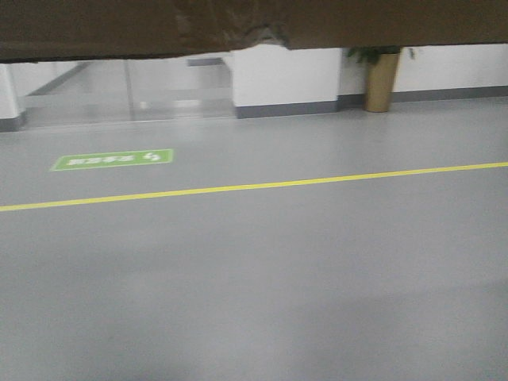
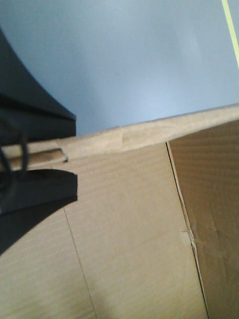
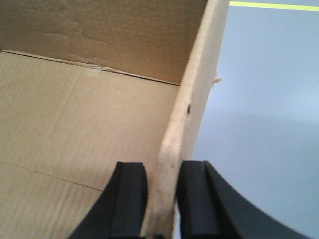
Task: Grab carton from right shelf to conveyor
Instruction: 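Hold the carton with both grippers while the base turns away, then carry the carton over the grey conveyor belt with both grippers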
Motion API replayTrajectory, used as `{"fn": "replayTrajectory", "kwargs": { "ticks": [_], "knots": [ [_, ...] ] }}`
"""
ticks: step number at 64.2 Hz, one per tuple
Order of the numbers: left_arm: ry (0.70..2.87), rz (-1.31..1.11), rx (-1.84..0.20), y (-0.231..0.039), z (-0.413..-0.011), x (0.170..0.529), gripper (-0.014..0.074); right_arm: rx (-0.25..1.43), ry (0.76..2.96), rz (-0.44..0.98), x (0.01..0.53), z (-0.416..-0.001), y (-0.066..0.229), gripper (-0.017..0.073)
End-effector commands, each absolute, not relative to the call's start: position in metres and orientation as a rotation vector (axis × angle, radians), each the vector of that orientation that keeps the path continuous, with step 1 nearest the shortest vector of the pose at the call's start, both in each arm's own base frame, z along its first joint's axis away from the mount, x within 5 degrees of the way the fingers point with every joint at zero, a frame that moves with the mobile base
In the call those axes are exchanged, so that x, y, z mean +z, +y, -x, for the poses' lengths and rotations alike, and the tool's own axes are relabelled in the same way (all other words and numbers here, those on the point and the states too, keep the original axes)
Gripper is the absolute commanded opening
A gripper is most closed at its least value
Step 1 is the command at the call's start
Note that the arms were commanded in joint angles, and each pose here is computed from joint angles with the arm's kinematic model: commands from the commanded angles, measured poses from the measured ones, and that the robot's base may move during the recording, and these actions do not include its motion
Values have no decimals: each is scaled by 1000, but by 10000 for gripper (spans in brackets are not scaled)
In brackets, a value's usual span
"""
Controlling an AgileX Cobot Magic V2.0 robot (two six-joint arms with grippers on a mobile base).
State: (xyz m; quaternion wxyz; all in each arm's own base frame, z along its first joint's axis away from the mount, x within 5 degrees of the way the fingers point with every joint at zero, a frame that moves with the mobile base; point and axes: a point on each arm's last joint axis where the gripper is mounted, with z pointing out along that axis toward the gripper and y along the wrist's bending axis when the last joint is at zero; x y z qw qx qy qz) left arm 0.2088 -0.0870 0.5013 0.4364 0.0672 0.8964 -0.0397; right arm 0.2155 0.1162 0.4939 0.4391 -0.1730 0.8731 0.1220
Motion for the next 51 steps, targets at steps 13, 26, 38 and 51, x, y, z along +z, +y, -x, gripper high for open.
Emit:
{"fn": "replayTrajectory", "kwargs": {
  "ticks": [13,26,38,51],
  "knots": [
    [2186,-199,-180,-93,-205,507,-16,341,2078,437,504,-213,118,-65],
    [2182,-197,-163,-92,-205,507,-16,341,2078,437,504,-213,118,-65],
    [2182,-197,-163,-92,-205,507,-16,341,2078,437,504,-213,118,-65],
    [2182,-197,-163,-92,-205,507,-16,341,2078,437,504,-213,118,-65]
  ]
}}
